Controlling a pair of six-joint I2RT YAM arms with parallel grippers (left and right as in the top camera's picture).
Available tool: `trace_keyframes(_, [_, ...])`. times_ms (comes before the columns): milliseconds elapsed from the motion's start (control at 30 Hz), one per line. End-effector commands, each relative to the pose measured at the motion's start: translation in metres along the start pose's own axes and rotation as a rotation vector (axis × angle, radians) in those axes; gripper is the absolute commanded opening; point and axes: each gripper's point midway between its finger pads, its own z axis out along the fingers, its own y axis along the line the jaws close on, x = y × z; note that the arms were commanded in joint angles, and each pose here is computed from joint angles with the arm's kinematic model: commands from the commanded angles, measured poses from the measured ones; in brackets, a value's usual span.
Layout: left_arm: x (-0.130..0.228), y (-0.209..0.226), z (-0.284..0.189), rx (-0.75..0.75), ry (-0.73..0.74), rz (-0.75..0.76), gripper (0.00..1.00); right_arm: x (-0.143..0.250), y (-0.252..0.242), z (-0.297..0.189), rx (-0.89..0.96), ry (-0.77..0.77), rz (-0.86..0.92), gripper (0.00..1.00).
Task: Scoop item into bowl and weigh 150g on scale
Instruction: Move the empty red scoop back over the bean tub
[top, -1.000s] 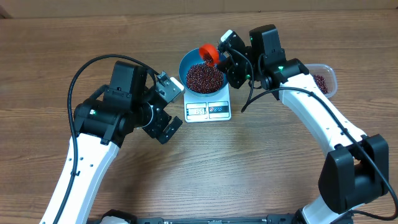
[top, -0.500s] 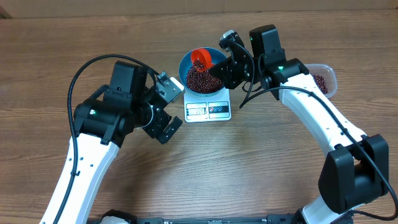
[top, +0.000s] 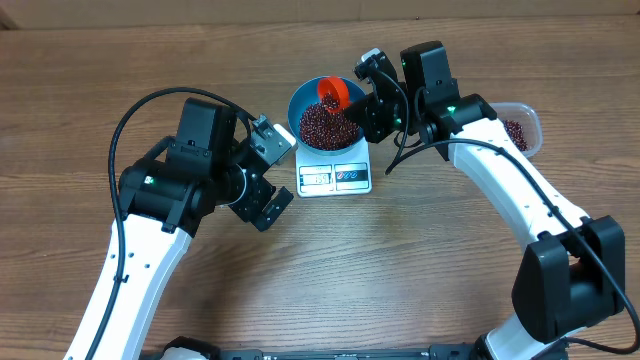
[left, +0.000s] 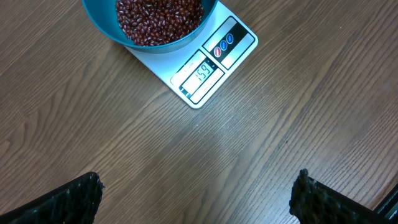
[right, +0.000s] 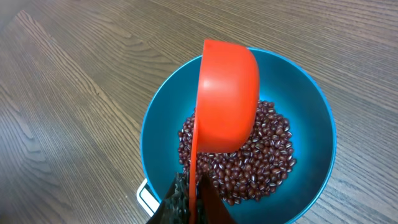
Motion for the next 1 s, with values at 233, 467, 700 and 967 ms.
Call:
trace_keyframes(233, [0.001,0.0,0.001,0.007,0.002,0.007,1.0,-0.011,0.012,-0.017,-0.235,-0.06,0.14,0.04])
trace_keyframes(467, [0.001,0.0,0.001,0.007,0.002,0.007,1.0,0.001,-0.039,-0.057,-0.225,-0.083,0.284,0.04])
trace_keyframes(700, [0.001,0.0,0.001,0.007,0.002,0.007,1.0,0.041,-0.119,-0.132,0.039,-0.081,0.402,0.04])
trace_keyframes(967, [0.001,0.0,0.001,0.007,0.002,0.007,0.99,0.101,-0.198,-0.203,0.523,0.064,0.414,0.04])
